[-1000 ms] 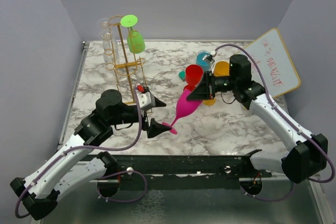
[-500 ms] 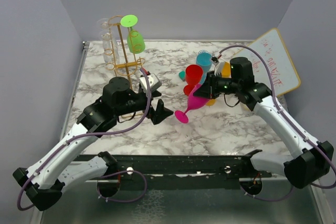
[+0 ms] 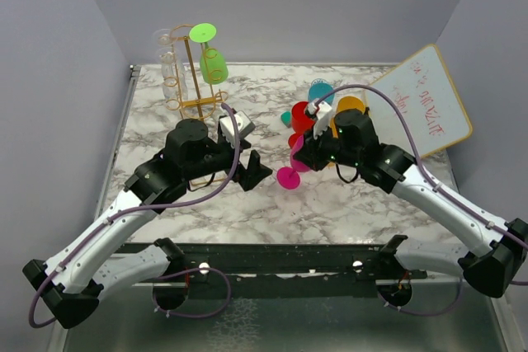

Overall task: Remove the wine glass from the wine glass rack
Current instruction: Place the wine glass at the center of the board.

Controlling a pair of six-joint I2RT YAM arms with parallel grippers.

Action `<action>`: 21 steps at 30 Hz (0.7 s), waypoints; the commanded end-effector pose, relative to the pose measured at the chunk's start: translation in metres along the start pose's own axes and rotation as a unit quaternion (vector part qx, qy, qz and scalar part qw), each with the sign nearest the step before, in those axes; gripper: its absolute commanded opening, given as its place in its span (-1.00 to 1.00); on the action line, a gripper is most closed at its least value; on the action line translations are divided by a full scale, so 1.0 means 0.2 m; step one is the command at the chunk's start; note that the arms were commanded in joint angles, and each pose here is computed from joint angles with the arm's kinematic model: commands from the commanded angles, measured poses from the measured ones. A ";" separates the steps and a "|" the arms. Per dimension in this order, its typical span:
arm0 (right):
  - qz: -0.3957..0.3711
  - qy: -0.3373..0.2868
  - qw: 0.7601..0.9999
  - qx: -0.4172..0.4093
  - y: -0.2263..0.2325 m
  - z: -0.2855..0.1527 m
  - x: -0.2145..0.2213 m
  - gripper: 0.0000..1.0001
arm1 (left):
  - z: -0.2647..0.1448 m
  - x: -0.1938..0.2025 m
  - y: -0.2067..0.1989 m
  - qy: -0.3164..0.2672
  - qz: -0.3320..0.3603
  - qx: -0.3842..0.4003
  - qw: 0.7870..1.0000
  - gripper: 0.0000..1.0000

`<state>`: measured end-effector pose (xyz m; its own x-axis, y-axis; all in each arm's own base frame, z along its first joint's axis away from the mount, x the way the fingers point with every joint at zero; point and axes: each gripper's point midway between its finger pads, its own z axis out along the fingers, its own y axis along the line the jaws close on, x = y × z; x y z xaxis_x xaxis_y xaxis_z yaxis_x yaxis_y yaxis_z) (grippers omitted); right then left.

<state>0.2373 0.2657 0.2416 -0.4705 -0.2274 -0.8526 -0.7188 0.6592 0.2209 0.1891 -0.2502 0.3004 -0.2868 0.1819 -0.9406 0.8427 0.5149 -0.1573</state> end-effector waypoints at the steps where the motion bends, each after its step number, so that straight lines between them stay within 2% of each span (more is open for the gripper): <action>1: -0.080 -0.013 0.993 0.082 -0.18 0.02 0.02 -0.99 | -0.02 -0.06 0.00 -0.016 -0.013 -0.009 1.000 0.98; 4: -0.101 -0.009 0.989 0.108 -0.24 0.04 0.02 -0.99 | -0.03 -0.05 0.00 -0.017 -0.014 -0.013 1.000 0.98; 13: -0.103 -0.034 0.989 0.105 -0.24 0.11 -0.04 -0.99 | -0.05 -0.01 0.01 -0.015 -0.021 -0.020 0.999 0.98; 18: -0.100 0.003 0.988 0.117 -0.27 0.18 -0.01 -0.98 | -0.06 -0.01 0.02 -0.021 -0.020 -0.027 0.999 0.98; 21: -0.098 0.049 0.986 0.124 -0.30 0.22 0.04 -0.99 | -0.07 -0.01 0.01 -0.022 -0.017 -0.023 0.999 0.98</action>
<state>0.2882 0.2568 0.2062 -0.3566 -0.3750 -0.8557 -0.6780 0.7340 -0.0392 0.1849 -0.2425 0.3058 -0.2969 0.1402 -0.9445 0.8230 0.5393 -0.1787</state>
